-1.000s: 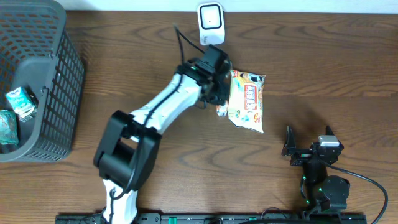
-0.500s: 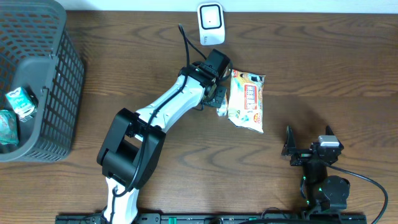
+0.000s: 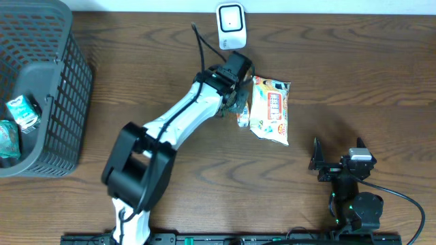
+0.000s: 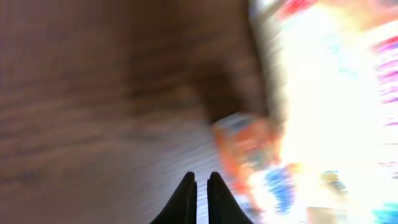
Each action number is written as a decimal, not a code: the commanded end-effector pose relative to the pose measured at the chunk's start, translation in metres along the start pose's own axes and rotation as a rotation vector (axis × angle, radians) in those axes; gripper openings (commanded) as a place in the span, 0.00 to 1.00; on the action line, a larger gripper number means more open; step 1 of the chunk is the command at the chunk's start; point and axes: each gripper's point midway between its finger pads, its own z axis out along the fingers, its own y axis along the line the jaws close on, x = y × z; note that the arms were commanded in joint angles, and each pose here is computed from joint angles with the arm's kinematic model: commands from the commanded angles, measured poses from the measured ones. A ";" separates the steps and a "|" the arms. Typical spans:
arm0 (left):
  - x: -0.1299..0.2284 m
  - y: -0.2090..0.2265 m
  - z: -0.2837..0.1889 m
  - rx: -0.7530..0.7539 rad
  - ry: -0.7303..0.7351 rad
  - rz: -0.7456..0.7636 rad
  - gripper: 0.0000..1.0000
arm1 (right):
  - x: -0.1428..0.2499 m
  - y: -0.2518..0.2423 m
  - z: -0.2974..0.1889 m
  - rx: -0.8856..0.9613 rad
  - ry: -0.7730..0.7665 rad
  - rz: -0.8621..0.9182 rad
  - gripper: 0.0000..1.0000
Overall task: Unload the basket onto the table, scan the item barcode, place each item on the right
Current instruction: 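Hold the orange package under the scanner to present its barcode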
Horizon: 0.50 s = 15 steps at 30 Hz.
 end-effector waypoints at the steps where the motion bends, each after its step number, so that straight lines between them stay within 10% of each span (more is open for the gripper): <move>1: -0.034 -0.046 -0.055 0.244 -0.118 0.001 0.08 | 0.001 -0.002 0.000 0.006 0.001 0.004 0.99; 15: 0.015 -0.053 0.025 0.181 0.069 -0.028 0.08 | 0.001 -0.002 0.000 0.006 0.001 0.005 0.99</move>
